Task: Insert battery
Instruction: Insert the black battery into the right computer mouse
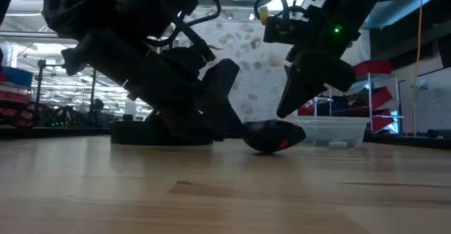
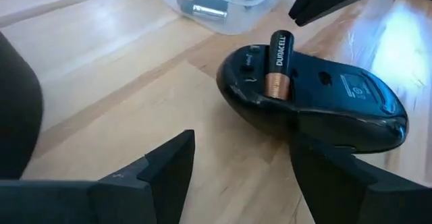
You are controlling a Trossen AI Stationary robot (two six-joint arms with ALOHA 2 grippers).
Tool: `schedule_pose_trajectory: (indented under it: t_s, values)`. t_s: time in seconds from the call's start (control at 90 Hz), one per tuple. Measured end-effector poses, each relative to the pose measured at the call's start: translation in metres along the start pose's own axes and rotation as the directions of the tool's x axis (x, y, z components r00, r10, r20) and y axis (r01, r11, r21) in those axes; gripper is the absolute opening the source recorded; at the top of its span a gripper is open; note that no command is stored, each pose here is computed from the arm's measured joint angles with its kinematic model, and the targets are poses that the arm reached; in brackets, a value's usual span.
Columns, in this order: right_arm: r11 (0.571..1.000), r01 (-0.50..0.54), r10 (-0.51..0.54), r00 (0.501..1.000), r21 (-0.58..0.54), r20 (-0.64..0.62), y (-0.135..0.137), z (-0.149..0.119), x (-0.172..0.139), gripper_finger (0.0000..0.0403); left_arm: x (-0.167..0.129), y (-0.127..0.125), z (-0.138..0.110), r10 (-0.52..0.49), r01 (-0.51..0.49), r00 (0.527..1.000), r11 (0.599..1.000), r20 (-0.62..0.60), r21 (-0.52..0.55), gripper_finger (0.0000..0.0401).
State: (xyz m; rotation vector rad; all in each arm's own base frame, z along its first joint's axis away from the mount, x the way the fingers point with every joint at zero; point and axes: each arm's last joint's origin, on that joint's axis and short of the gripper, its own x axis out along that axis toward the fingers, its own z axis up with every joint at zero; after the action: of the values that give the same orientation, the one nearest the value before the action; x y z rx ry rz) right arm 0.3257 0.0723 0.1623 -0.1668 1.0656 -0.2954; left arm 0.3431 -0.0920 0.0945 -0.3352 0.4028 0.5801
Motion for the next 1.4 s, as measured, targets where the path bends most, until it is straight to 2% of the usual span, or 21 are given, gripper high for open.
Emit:
schedule_pose_trajectory:
  t_s: [0.322, 0.511, 0.8, 0.978, 1.089, 1.4]
  values:
    - [1.0, -0.001, 0.001, 1.0, 0.006, -0.001, 0.004, -0.001, 0.009, 0.0, 0.001, 0.0, 0.001, -0.001, 0.001, 1.0, 1.0, 0.001, -0.003, 0.0224]
    - [0.999, -0.039, 0.038, 0.999, 0.012, 0.022, 0.007, 0.002, 0.011, 0.0, 0.001, 0.0, 0.002, -0.004, 0.004, 1.0, 1.0, 0.009, -0.005, 0.0224]
    - [1.0, 0.0, 0.0, 1.0, 0.007, -0.001, 0.002, 0.0, 0.004, 0.0, 0.001, -0.001, 0.002, -0.007, 0.007, 1.0, 1.0, 0.013, 0.008, 0.0224]
    - [0.996, 0.062, -0.062, 0.998, 0.059, -0.001, -0.005, -0.001, 0.0, 0.0, 0.001, 0.0, 0.002, -0.008, 0.007, 1.0, 1.0, 0.014, 0.006, 0.0224]
    - [0.995, 0.035, -0.034, 0.999, 0.089, -0.005, -0.007, 0.0, 0.004, 0.0, 0.001, -0.001, 0.002, -0.009, 0.008, 1.0, 1.0, 0.015, 0.004, 0.0224]
    - [0.996, 0.038, -0.038, 0.999, 0.085, -0.007, -0.006, -0.001, 0.007, 0.0, 0.001, -0.001, 0.003, -0.01, 0.01, 1.0, 1.0, 0.015, 0.002, 0.0224]
